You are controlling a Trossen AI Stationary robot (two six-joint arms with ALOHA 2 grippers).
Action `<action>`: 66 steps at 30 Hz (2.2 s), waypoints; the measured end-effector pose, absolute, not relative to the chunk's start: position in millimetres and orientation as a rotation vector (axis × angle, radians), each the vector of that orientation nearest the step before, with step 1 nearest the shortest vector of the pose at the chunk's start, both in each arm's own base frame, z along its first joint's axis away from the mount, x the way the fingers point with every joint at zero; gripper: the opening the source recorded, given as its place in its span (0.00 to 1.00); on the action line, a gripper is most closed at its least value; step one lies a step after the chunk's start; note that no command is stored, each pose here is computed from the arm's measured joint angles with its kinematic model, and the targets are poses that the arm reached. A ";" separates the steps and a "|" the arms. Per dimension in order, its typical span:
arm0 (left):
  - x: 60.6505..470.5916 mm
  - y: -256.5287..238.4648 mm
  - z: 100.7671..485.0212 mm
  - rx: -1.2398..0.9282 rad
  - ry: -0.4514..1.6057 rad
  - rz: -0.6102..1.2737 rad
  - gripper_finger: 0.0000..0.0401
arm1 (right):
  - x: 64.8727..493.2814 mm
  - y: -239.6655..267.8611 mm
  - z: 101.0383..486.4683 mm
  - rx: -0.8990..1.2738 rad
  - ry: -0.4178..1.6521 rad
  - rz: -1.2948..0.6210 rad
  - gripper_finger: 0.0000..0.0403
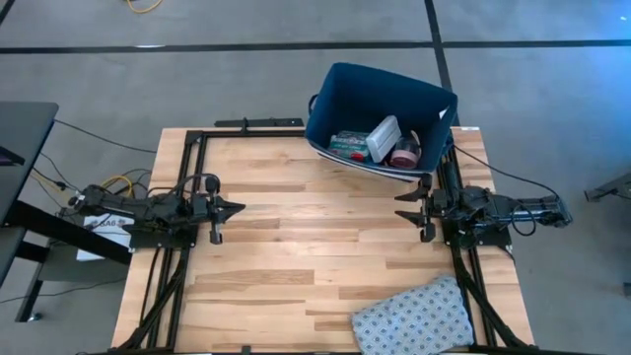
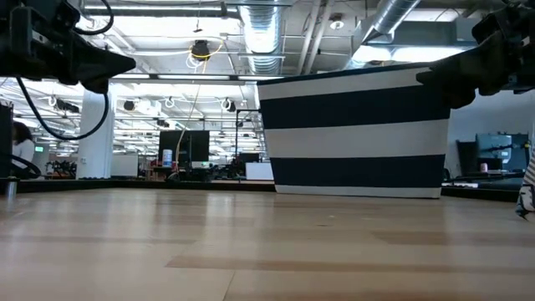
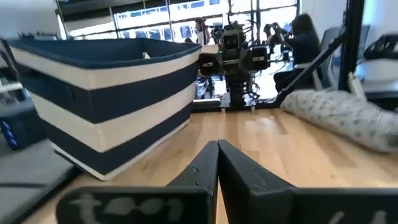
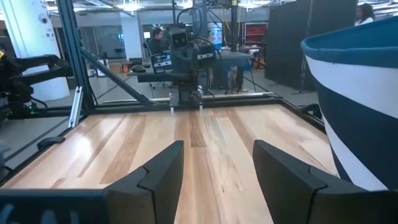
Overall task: Pick & place medical supplies in basket/bin
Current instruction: Return to Home Position
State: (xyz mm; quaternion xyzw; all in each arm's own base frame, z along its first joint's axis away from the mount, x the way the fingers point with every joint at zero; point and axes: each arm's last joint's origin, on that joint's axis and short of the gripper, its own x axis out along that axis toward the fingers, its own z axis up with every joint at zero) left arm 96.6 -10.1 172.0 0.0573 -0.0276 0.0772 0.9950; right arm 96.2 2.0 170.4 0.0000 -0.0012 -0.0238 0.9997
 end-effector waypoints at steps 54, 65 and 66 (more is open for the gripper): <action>96.6 -13.9 171.2 0.115 -0.057 0.037 0.00 | 96.2 1.9 170.1 0.001 0.000 -0.049 0.47; 95.6 -13.7 172.3 0.113 -0.071 0.036 0.00 | 96.2 1.9 170.1 0.001 0.000 -0.049 0.46; 95.9 -13.7 172.0 0.113 -0.068 0.037 0.00 | 96.3 1.9 170.0 0.001 0.000 -0.049 0.46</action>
